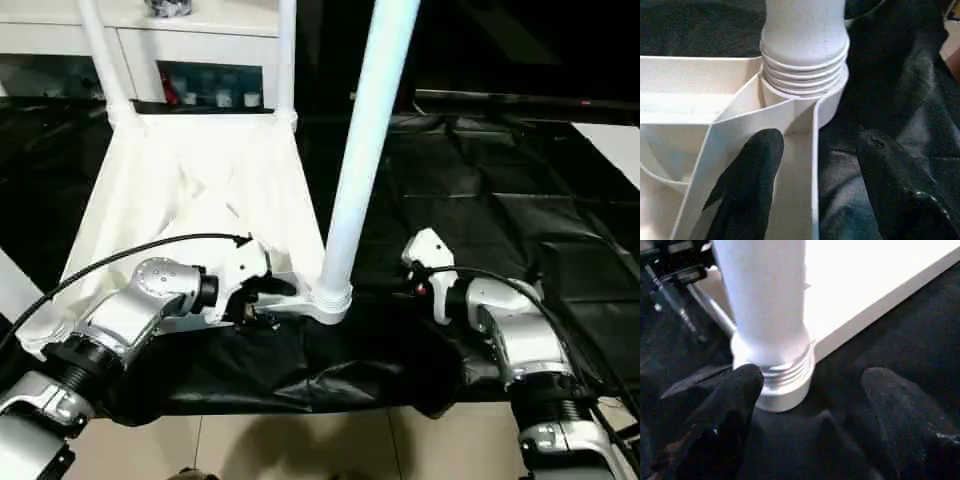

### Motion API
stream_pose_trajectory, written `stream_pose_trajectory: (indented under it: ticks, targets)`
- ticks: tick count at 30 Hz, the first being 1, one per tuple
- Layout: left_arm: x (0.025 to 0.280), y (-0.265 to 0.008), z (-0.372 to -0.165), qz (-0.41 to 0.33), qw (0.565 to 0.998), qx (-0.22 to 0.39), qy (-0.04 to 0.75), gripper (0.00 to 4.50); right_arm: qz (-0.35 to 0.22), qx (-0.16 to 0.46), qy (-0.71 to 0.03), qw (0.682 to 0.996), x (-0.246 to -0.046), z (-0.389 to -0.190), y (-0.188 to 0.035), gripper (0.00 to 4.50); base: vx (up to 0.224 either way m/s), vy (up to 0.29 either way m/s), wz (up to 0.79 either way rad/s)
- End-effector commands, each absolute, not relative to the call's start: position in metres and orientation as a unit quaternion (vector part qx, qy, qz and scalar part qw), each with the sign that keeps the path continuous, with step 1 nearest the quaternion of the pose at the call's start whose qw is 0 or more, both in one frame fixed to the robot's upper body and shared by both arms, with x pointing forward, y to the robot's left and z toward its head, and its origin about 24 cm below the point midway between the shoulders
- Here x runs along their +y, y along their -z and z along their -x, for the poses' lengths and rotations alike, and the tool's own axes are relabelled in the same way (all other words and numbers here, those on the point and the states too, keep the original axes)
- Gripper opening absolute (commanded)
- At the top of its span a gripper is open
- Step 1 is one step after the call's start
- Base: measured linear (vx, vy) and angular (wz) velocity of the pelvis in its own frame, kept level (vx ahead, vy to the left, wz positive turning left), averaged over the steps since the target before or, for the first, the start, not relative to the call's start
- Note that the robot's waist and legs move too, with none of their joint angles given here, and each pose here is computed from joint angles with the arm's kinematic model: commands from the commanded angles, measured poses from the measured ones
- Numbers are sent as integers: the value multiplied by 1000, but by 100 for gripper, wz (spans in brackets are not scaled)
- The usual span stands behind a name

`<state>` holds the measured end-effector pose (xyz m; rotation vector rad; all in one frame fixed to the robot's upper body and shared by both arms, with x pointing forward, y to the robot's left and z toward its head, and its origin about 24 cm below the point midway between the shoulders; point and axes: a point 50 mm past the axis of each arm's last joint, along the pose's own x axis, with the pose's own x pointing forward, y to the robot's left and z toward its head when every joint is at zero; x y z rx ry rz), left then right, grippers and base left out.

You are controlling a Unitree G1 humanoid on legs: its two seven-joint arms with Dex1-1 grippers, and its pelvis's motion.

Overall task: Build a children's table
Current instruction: Rotate table base, then rotate leg to tighten

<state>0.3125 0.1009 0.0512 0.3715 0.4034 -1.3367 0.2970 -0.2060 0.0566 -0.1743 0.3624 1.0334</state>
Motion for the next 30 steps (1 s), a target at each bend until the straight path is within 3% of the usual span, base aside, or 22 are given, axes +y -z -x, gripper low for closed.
stream_pose_trajectory:
  ticks: [1,2,6,19,23,25,30]
  targets:
    - [109,-48,-314,-175,747,205,607,234,85,175,-496,846,-209,-294,-61,368,0,0,0]
    - [112,-47,-314,-174,747,211,606,207,85,180,-500,843,-210,-292,-61,368,0,0,0]
    - [117,-45,-313,-170,749,221,601,193,84,184,-501,841,-210,-289,-62,368,0,0,0]
    - [133,-39,-316,-186,752,253,579,87,82,191,-503,839,-207,-288,-64,368,0,0,0]
    - [138,-36,-314,-194,748,265,577,63,81,192,-505,838,-205,-288,-63,368,0,0,0]
    - [140,-36,-314,-197,746,267,577,30,80,193,-505,837,-205,-288,-63,368,0,0,0]
    - [144,-34,-310,-216,730,283,583,10,60,199,-510,834,-202,-288,-63,368,0,0,0]
